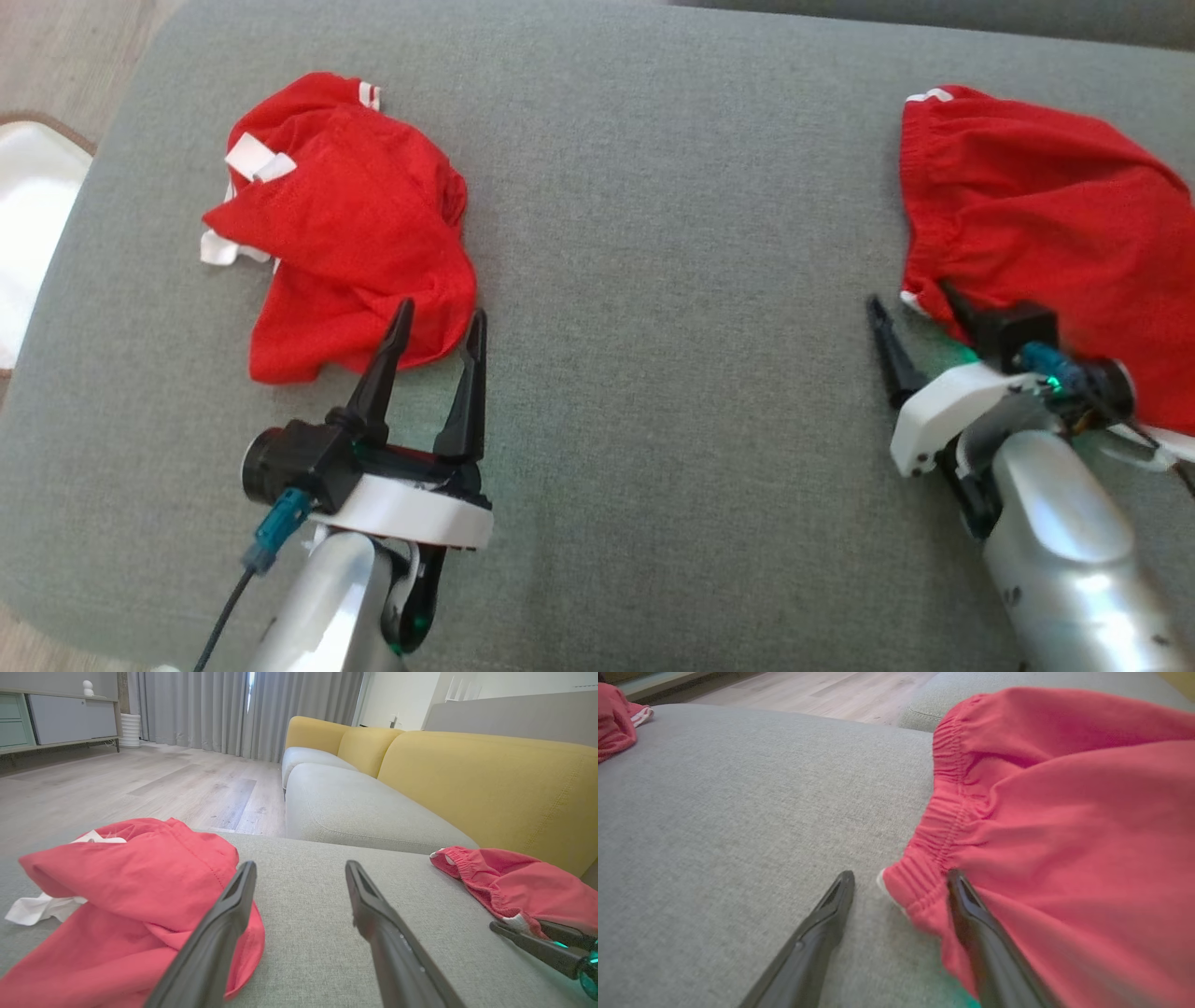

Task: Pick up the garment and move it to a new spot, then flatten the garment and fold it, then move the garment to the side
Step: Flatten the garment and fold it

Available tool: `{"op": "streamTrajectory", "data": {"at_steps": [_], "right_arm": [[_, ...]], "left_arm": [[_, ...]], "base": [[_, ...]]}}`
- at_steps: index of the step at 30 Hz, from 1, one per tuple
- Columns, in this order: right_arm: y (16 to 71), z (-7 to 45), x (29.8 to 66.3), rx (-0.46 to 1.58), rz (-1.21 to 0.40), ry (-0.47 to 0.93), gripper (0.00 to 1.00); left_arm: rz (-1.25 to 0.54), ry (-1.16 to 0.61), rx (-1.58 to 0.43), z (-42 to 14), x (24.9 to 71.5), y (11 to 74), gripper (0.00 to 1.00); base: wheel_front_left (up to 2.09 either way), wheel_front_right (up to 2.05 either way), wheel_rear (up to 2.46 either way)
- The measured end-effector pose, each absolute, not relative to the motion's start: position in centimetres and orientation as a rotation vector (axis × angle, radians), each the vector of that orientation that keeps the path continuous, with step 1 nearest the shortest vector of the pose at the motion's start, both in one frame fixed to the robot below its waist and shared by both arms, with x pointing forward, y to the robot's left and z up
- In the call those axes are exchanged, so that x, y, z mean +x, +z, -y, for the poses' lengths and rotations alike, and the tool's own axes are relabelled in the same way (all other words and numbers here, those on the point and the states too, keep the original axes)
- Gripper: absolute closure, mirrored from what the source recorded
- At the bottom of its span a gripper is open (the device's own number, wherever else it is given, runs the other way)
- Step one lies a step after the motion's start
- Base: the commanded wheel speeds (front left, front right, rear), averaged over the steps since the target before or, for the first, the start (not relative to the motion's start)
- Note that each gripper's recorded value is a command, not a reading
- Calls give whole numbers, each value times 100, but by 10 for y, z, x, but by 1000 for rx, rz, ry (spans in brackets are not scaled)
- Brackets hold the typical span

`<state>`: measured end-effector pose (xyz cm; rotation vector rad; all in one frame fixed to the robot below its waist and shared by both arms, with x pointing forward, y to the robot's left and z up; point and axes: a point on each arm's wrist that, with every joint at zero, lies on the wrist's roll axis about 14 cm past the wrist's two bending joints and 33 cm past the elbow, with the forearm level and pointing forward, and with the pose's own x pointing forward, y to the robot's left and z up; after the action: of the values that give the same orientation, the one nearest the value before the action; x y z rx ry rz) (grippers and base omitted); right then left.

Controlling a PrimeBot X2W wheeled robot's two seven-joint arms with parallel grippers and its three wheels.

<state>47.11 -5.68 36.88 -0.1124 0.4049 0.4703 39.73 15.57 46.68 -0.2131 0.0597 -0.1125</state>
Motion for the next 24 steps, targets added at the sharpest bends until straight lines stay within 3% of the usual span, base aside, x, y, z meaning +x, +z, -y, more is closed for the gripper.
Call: {"op": "streamTrajectory", "data": {"at_steps": [10,11,12,13,24], "right_arm": [[368,60,481,-14,-432,413,0],[368,59,480,-3,-435,411,20],[369,57,478,10,-438,411,73],[369,57,478,10,-438,411,100],[406,1,448,144,-379,563,100]], "left_arm": [[-69,-122,-216,-150,397,465,0],[-67,-126,-216,-149,397,465,0],[-64,-128,-216,-149,397,466,0],[-64,-128,-216,-149,397,466,0],[-14,-164,-221,-138,399,484,0]], "base": [[0,0,0],[0,0,0],[0,0,0],[0,0,0],[0,0,0]]}}
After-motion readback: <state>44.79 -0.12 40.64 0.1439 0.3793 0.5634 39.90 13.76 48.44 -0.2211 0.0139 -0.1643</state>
